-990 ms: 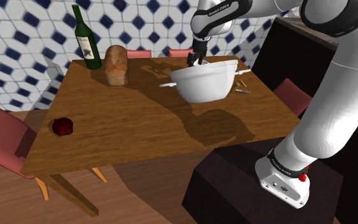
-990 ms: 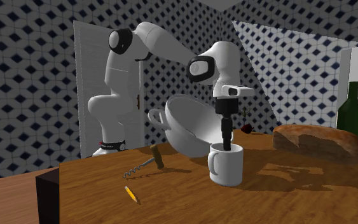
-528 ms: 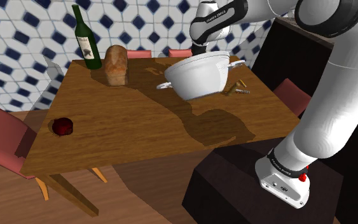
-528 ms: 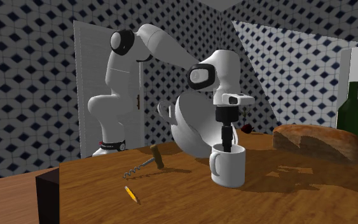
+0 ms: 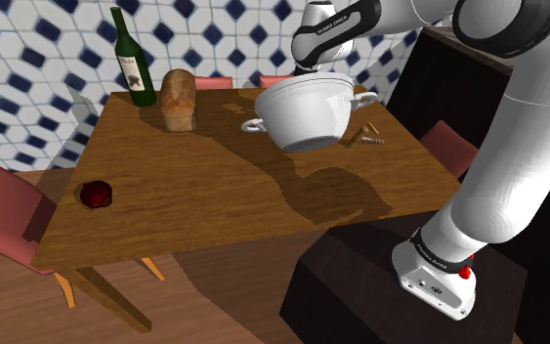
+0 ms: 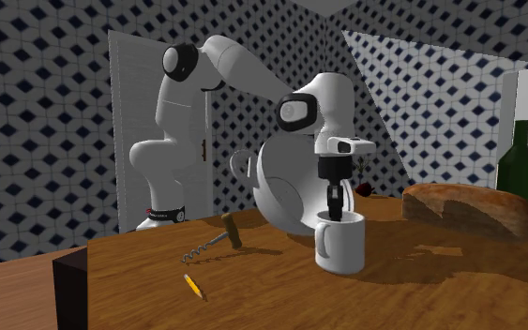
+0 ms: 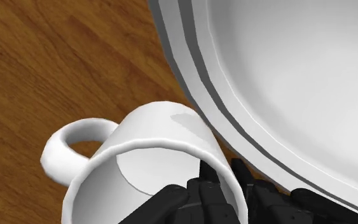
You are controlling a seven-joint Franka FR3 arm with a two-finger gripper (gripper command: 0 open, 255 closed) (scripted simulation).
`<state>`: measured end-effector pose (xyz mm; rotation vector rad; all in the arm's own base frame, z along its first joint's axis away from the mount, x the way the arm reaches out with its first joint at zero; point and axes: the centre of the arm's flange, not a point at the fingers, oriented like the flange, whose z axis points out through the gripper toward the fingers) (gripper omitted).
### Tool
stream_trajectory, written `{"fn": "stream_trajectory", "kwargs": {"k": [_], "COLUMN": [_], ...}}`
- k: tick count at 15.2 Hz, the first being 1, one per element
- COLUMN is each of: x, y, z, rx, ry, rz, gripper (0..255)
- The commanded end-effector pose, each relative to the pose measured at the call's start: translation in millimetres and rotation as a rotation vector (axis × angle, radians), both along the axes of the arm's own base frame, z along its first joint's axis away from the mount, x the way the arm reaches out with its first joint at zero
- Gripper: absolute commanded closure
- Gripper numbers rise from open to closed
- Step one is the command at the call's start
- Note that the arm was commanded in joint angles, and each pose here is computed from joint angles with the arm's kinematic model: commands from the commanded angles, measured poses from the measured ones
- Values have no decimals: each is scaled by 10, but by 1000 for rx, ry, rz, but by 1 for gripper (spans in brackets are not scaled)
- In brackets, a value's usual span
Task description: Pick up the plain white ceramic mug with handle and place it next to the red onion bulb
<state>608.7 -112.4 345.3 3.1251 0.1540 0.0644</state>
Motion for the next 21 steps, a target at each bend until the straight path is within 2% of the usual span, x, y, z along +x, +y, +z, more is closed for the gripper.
{"fn": "stream_trajectory", "kwargs": {"k": [1,6,21], "x": [-4,-7,-7], "y": [22,18,18], "z": [-27,-25,767], "rx": [3,3,3], "ry": [6,6,6], "rz": [2,2,2], "gripper": [255,255,255]}}
